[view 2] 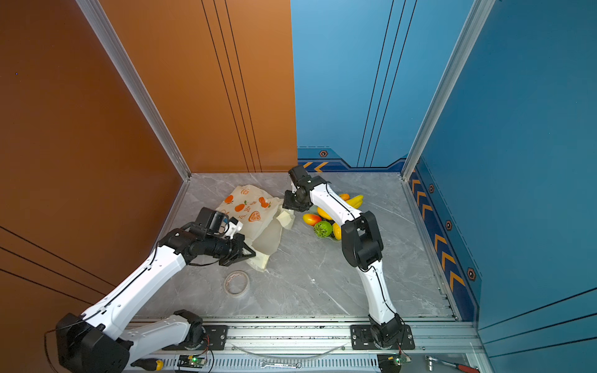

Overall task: Place the fruits into the plastic bag
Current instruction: Open the plastic bag at the top-center of the table, then pick up the fruit from the plate.

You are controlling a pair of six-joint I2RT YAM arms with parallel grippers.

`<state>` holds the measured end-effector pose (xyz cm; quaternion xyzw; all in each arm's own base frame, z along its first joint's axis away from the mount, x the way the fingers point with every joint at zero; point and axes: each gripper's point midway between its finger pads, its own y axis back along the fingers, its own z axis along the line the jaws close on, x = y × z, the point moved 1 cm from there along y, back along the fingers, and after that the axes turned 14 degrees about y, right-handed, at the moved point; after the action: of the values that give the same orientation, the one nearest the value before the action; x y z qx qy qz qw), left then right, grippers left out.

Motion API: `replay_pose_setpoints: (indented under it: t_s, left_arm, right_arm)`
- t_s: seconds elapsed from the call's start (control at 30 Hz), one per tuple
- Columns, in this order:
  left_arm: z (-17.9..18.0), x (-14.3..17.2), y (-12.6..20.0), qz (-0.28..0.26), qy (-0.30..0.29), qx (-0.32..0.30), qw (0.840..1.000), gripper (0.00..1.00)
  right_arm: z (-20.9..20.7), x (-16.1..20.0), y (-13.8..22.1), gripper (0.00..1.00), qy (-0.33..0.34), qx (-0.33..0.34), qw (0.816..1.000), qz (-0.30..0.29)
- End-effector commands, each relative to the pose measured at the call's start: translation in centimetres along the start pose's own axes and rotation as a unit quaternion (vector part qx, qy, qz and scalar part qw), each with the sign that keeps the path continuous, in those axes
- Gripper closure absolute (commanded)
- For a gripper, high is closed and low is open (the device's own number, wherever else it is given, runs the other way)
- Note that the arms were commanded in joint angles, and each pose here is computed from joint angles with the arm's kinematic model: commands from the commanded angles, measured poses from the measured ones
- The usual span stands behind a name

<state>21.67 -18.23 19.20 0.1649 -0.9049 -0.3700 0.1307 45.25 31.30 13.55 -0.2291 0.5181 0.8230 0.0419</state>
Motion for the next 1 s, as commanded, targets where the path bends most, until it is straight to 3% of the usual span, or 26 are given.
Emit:
replay_pose_setpoints:
  t_s: [0.0, 0.2, 0.5, 0.6, 0.67, 0.77, 0.97]
  left_arm:
    - [-1.1, -0.1, 0.0, 0.001, -0.001, 0.019, 1.000, 1.00]
    - [-1.8, -0.3, -0.1, 0.012, -0.003, 0.027, 1.000, 1.00]
    - [-2.4, -0.3, -0.4, 0.028, -0.007, 0.034, 0.999, 1.00]
    - [-2.6, -0.4, -0.4, 0.030, -0.008, 0.035, 0.999, 1.00]
    - [-2.6, -0.3, -0.6, 0.034, -0.007, 0.034, 0.999, 1.00]
    - [-3.9, -0.6, -0.1, 0.032, -0.018, 0.046, 0.998, 1.00]
    - [-4.2, -0.8, -0.4, 0.038, -0.019, 0.045, 0.998, 1.00]
  right_arm:
    - [0.7, -1.4, 4.9, 0.52, 0.020, 0.012, 0.999, -0.040]
    - [-0.3, -1.3, 10.5, 0.33, 0.027, 0.049, 0.997, -0.052]
    - [-3.5, 2.1, 17.7, 0.32, 0.028, 0.118, 0.992, -0.032]
    - [-6.4, 4.7, 20.1, 0.24, 0.042, 0.179, 0.983, -0.010]
    - [-8.3, 6.3, 21.0, 0.17, 0.058, 0.212, 0.976, 0.004]
    - [-10.1, 8.5, 20.5, 0.17, 0.086, 0.238, 0.967, 0.044]
    - [-9.5, 10.3, 18.6, 0.17, 0.126, 0.238, 0.959, 0.093]
